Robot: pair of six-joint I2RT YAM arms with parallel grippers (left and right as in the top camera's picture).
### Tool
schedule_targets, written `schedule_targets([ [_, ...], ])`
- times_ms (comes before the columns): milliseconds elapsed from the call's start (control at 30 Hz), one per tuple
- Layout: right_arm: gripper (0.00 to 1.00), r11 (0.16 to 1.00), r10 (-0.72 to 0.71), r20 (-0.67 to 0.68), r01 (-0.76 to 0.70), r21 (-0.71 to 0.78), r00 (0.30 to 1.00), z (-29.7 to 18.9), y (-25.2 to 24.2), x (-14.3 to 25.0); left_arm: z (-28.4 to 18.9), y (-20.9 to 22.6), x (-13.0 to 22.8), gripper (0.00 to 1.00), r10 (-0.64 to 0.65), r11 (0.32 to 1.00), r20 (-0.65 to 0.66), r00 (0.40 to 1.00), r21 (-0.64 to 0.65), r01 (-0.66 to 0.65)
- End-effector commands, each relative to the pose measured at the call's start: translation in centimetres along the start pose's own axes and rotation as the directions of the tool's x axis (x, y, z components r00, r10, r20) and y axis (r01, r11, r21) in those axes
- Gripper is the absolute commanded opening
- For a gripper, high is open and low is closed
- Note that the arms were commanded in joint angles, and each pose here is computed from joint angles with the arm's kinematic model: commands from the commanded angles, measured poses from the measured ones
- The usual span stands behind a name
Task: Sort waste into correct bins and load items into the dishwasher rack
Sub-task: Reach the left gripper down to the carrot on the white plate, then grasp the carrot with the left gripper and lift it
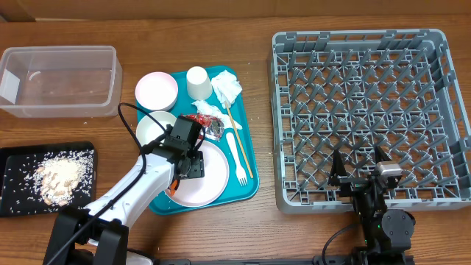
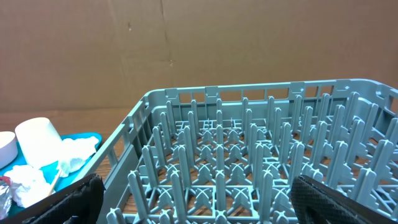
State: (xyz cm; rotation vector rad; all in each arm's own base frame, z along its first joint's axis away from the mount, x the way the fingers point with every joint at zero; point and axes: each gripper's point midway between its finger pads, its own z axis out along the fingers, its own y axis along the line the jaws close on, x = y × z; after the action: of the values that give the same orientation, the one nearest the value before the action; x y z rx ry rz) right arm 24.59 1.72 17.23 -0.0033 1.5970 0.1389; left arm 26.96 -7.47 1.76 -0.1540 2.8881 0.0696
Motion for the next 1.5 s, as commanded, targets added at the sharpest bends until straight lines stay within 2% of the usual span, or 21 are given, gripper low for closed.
schedule_targets([
  [0, 1.0, 1.0, 0.004, 0.005, -0.004, 0.009, 1.0, 0.0, -0.2, 0.1, 0.2, 0.4, -0.2, 0.73, 0.025, 1.0, 0.016, 1.0, -0.018, -0.025],
  [200, 1.0, 1.0, 0.004, 0.005, -0.004, 0.009, 1.0, 0.0, -0.2, 0.1, 0.3, 0.3, -0.5, 0.72, 0.026, 1.0, 0.029, 0.999, -0.012, -0.026],
  [567, 1.0, 1.0, 0.004, 0.005, -0.004, 0.009, 1.0, 0.0, -0.2, 0.1, 1.2, -0.1, 1.0, 0.72, 0.025, 0.999, -0.004, 1.0, 0.027, -0.025],
  [733, 1.0, 1.0, 0.004, 0.005, -0.004, 0.009, 1.0, 0.0, -0.2, 0.1, 1.2, -0.8, 1.6, 0.68, 0.031, 0.997, -0.028, 0.999, 0.071, -0.029],
  [1100, 1.0, 1.0, 0.004, 0.005, -0.004, 0.009, 1.0, 0.0, -0.2, 0.1, 0.8, -1.6, 1.0, 0.67, 0.074, 0.992, -0.016, 0.997, 0.107, -0.072],
  [1300, 1.0, 1.0, 0.004, 0.005, -0.004, 0.009, 1.0, 0.0, -0.2, 0.1, 0.8, -1.7, 1.0, 0.59, 0.118, 0.987, -0.009, 0.993, 0.112, -0.116],
  [1467, 1.0, 1.0, 0.004, 0.005, -0.004, 0.009, 1.0, 0.0, -0.2, 0.1, 0.8, -1.7, 0.8, 0.61, 0.125, 0.986, 0.002, 0.992, 0.112, -0.125],
])
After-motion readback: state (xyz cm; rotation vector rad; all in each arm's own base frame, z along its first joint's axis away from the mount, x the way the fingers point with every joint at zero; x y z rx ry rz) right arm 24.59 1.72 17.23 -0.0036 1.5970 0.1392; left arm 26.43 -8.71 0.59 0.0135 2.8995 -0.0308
